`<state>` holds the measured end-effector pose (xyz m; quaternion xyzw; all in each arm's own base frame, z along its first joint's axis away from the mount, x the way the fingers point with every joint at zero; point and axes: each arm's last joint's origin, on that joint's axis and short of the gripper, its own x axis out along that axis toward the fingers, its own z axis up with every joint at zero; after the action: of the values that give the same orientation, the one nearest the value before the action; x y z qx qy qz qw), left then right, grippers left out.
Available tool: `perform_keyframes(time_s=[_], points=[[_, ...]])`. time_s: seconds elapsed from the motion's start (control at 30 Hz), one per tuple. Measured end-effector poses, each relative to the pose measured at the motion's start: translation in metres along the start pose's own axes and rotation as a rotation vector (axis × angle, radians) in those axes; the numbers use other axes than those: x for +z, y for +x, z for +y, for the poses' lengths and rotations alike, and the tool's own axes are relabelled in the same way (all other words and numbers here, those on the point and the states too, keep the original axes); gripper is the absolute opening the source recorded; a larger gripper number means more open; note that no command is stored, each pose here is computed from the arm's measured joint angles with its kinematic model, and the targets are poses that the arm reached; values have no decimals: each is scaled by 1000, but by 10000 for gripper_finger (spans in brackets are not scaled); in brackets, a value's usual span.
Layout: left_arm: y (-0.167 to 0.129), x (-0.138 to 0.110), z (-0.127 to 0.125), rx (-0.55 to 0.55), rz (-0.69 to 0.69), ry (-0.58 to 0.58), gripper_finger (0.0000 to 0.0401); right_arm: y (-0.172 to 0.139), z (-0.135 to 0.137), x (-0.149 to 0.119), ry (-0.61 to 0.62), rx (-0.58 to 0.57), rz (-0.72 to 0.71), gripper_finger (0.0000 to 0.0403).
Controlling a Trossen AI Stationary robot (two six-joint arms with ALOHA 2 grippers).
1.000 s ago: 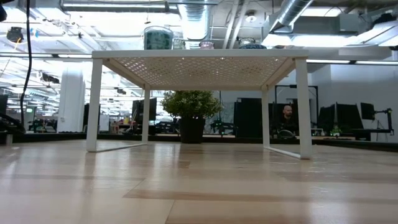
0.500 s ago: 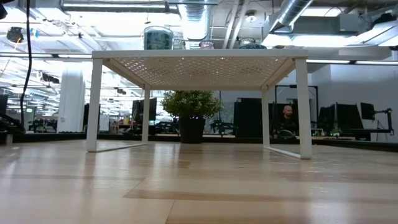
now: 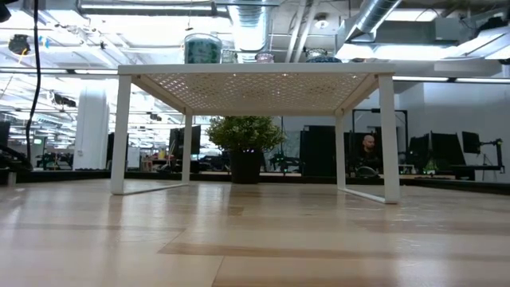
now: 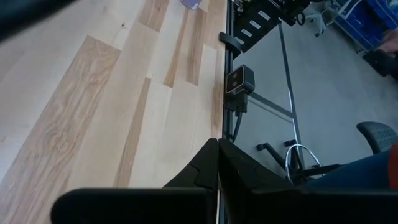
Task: Pick & Place candle stick holders
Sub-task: Put the violet candle on the shelf
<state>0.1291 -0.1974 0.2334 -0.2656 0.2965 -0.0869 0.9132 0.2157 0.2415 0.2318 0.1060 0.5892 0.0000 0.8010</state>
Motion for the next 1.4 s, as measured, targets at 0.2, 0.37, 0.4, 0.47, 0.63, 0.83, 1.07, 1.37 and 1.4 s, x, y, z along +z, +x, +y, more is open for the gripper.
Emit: perform_keyframes(time_s=[0.2,0.37,0.4,0.47,0.63,0.83,1.07,1.37,1.4], points=[[0,0,0,-4,-2,-3,10,19,-2,5,-34,-35,43,367],[0,0,-1,-5,-3,-3,10,34,-3,7,-52,-59,94,392],[0,0,-1,-5,-3,-4,10,37,-3,7,-52,-58,102,388],[0,0,-1,-5,-3,-4,10,44,-2,8,-67,-56,119,382],[0,0,-1,-5,-3,-4,10,64,0,5,-92,-86,147,384],[0,0,-1,-5,-3,-4,10,88,0,1,-107,-127,199,395],[0,0,-1,-5,-3,-6,10,96,6,3,-110,-85,167,364],[0,0,-1,-5,-3,-7,10,96,5,3,-119,-91,166,235],[0,0,-1,-5,-3,-7,10,96,5,3,-121,-90,165,219]])
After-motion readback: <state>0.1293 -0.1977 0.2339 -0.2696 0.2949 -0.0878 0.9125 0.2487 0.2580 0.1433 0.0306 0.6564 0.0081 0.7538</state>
